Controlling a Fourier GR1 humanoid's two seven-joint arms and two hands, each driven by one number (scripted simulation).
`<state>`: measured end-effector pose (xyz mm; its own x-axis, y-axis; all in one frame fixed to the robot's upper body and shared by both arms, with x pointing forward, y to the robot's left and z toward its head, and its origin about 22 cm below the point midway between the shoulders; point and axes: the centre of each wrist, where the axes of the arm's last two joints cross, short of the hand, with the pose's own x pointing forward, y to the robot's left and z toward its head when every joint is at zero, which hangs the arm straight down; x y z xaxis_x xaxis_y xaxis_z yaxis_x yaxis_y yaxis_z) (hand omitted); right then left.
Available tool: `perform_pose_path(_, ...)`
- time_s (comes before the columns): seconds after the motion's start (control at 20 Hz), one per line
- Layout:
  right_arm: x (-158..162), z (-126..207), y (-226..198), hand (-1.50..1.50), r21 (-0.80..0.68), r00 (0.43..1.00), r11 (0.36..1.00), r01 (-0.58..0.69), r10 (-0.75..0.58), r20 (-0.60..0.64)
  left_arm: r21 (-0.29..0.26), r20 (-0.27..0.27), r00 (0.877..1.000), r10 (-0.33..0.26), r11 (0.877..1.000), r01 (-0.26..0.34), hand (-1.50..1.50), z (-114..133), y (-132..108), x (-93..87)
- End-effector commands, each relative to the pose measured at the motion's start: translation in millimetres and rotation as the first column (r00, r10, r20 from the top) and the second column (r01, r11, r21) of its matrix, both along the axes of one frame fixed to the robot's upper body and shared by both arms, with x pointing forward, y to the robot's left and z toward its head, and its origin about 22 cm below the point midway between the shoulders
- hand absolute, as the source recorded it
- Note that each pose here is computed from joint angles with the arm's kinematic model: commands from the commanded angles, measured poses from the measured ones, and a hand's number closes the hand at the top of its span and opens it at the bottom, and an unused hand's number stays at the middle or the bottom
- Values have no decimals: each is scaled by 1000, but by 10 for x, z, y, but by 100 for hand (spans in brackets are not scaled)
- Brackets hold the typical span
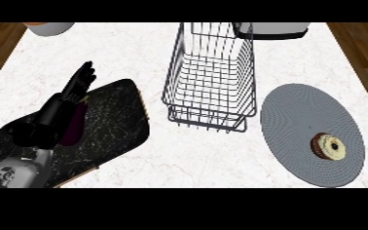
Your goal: Pick the cupcake from the placemat and place it in the basket
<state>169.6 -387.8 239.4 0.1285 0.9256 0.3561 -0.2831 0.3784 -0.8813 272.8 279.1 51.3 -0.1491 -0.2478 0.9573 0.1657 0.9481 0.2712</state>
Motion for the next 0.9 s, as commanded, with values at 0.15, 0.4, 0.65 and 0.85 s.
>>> perform_pose_path(0.15, -282, -160, -146, -150, -6, 1000, 1000, 29, -29, -1, 7, -1, 1000, -18, 1000, 18, 0, 24, 101, 20)
perform_pose_path(0.4, -160, -452, -262, -150, 68, 998, 997, 43, -47, 48, 20, 11, 1000, -28, 999, 27, 0, 77, -187, 99)
perform_pose_path(0.65, -150, -1015, -210, -150, 115, 995, 992, 49, -59, 83, 9, 18, 1000, -17, 1000, 16, 0, 57, -65, -32)
perform_pose_path(0.85, 68, -1083, -315, -150, 140, 990, 988, 61, -78, 122, 5, 4, 1000, -23, 1000, 23, 0, -34, -231, 37)
